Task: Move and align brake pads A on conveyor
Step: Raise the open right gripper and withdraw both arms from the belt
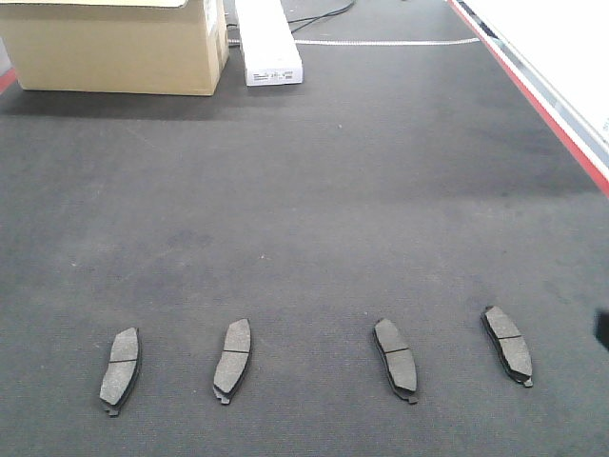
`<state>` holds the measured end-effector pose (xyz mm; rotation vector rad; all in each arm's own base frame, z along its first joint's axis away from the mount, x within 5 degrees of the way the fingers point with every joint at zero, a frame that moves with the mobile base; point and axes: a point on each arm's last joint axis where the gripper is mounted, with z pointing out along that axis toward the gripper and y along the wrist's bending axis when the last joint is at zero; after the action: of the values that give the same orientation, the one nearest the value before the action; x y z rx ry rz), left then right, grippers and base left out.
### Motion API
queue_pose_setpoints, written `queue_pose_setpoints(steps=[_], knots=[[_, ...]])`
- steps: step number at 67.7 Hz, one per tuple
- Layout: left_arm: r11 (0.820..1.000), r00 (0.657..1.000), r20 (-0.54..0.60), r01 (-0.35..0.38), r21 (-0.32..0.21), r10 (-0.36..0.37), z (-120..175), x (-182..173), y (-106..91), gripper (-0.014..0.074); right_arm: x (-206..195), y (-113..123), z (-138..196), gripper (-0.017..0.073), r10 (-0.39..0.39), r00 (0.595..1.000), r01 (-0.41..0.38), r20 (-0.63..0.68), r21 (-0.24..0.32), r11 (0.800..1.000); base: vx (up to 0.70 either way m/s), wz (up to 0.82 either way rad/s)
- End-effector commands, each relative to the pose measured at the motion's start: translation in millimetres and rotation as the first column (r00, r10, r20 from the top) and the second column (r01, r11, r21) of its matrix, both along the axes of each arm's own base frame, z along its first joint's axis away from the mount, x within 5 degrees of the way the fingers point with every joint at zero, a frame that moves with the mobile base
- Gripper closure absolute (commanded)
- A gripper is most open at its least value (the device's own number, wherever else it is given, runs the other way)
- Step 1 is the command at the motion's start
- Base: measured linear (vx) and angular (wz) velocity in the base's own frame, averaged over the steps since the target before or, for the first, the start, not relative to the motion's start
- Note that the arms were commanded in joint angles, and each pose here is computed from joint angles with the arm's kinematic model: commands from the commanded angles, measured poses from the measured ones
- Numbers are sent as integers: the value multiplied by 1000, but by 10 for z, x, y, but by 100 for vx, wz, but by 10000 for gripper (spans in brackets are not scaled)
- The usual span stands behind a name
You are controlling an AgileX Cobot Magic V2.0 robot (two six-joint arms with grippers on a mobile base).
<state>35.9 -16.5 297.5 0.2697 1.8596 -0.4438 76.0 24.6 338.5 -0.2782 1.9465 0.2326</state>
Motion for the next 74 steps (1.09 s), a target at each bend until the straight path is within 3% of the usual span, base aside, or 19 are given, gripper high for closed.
queue_pose_setpoints(steps=[1, 17, 32, 36, 39, 45, 48, 74], knots=[[999, 997, 71, 9, -37, -7, 130, 11, -11, 203, -123, -45, 23, 106, 19, 982, -28, 187, 43, 999, 0, 0], [1000, 997, 77, 4, -25, -2, 129, 14, -4, 203, -402, -150, -246, 106, 34, 918, -68, 395, 72, 995, 0, 0], [1000, 997, 77, 4, -25, -2, 129, 14, -4, 218, -352, -123, -454, 115, 44, 929, -70, 368, 58, 996, 0, 0], [1000, 997, 76, 4, -25, -2, 129, 14, -5, 274, -352, -124, -459, 166, 44, 931, -69, 363, 56, 996, 0, 0], [1000, 997, 78, 6, -30, -3, 132, 14, -7, 371, -352, -124, -460, 228, 44, 931, -69, 362, 56, 996, 0, 0], [999, 996, 91, 9, -41, -5, 147, 15, -11, 594, -352, -123, -458, 459, 44, 931, -70, 363, 59, 996, 0, 0], [999, 995, 104, 9, -49, -4, 161, 17, -12, 603, -353, -121, -458, 574, 44, 931, -71, 362, 63, 995, 0, 0], [999, 994, 113, 10, -54, -4, 170, 18, -13, 601, -353, -122, -461, 571, 43, 933, -71, 357, 67, 995, 0, 0]])
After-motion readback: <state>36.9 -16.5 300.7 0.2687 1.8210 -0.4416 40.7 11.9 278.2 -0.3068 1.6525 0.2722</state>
